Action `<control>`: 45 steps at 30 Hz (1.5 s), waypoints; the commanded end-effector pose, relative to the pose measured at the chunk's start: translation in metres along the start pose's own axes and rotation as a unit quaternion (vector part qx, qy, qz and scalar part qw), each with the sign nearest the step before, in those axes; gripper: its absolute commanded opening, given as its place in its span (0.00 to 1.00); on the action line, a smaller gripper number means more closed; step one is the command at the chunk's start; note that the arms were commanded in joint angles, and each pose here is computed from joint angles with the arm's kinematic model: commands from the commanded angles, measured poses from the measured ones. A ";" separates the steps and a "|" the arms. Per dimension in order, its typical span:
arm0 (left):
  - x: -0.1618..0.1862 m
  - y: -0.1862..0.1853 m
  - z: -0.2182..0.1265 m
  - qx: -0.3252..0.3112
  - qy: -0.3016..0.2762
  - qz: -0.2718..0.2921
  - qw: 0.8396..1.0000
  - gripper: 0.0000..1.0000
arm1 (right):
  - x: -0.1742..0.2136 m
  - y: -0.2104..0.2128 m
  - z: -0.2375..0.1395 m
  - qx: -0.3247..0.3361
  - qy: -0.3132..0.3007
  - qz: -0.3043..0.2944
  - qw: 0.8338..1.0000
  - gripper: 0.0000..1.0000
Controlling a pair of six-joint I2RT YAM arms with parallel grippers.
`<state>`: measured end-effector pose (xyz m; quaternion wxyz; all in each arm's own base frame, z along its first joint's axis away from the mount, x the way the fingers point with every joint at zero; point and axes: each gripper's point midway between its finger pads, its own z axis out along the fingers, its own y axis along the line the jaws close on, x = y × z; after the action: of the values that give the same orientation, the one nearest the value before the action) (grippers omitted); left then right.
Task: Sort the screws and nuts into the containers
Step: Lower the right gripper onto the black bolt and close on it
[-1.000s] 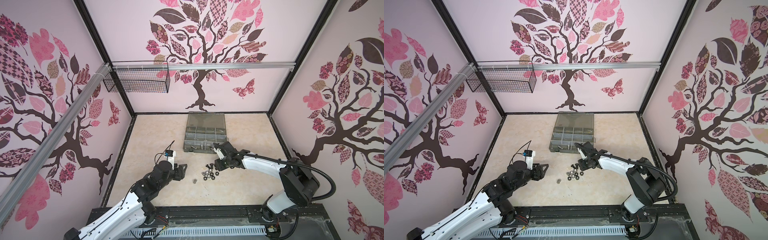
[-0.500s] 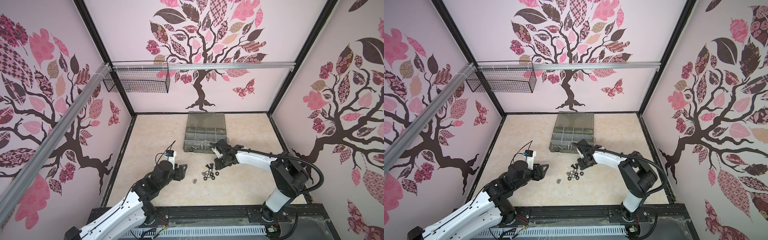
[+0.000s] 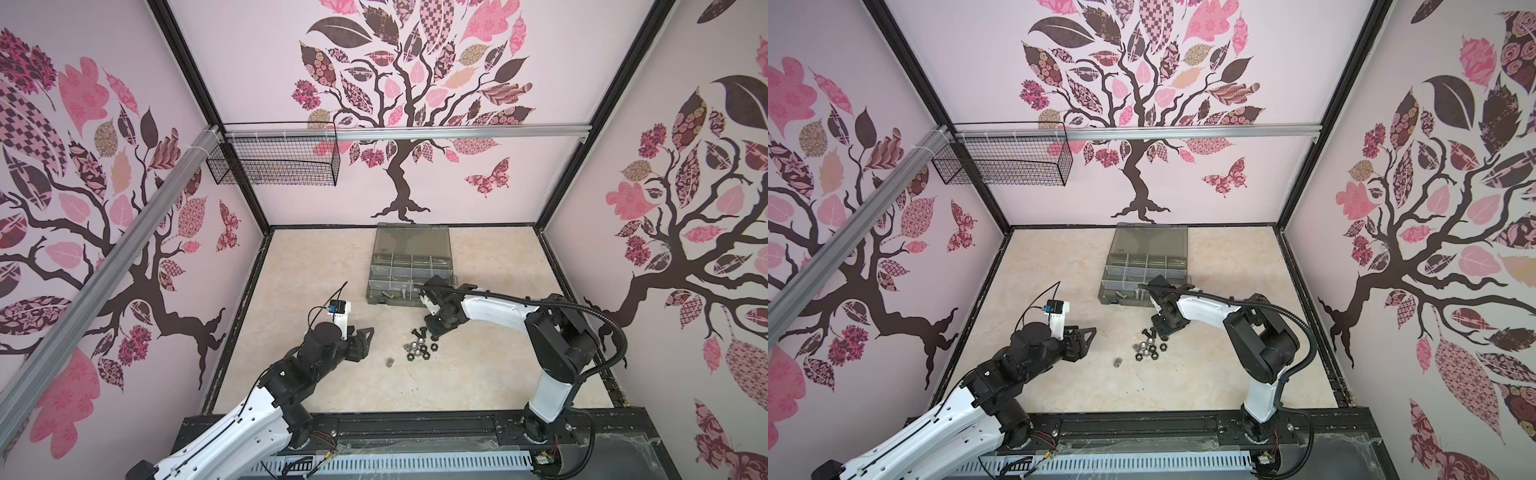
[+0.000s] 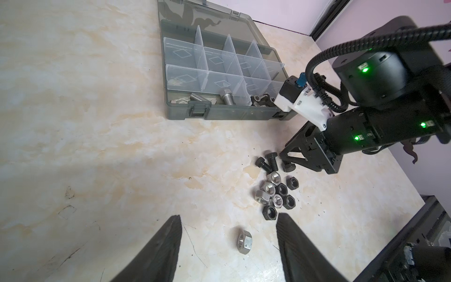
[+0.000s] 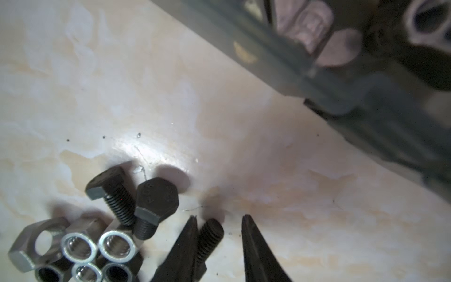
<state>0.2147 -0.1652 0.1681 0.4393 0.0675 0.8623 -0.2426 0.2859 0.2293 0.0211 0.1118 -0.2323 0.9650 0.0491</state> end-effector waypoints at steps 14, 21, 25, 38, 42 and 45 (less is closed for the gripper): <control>0.010 0.000 0.001 0.017 -0.001 0.008 1.000 0.65 | -0.001 0.004 -0.009 0.019 0.007 0.002 1.000 0.27; 0.009 -0.001 0.001 0.020 -0.004 0.010 1.000 0.65 | 0.000 -0.001 -0.025 0.031 -0.006 0.022 0.999 0.43; 0.008 -0.002 0.000 0.021 -0.007 0.012 1.000 0.65 | 0.008 -0.004 -0.027 0.032 -0.005 0.043 0.999 0.45; 0.012 -0.005 0.002 0.033 -0.003 0.014 0.999 0.65 | 0.026 0.012 -0.011 -0.018 0.013 0.103 0.994 0.33; 0.012 -0.005 0.003 0.033 -0.003 0.016 0.999 0.65 | 0.024 0.016 -0.010 -0.023 0.013 0.102 0.994 0.30; 0.011 -0.005 0.003 0.033 -0.003 0.016 0.999 0.66 | 0.021 0.017 -0.011 -0.020 0.010 0.099 0.995 0.31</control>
<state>0.2087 -0.1709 0.1661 0.4427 0.0857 0.8521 -0.2656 0.2556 0.2261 0.0198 0.0866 -0.1411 0.9838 0.0695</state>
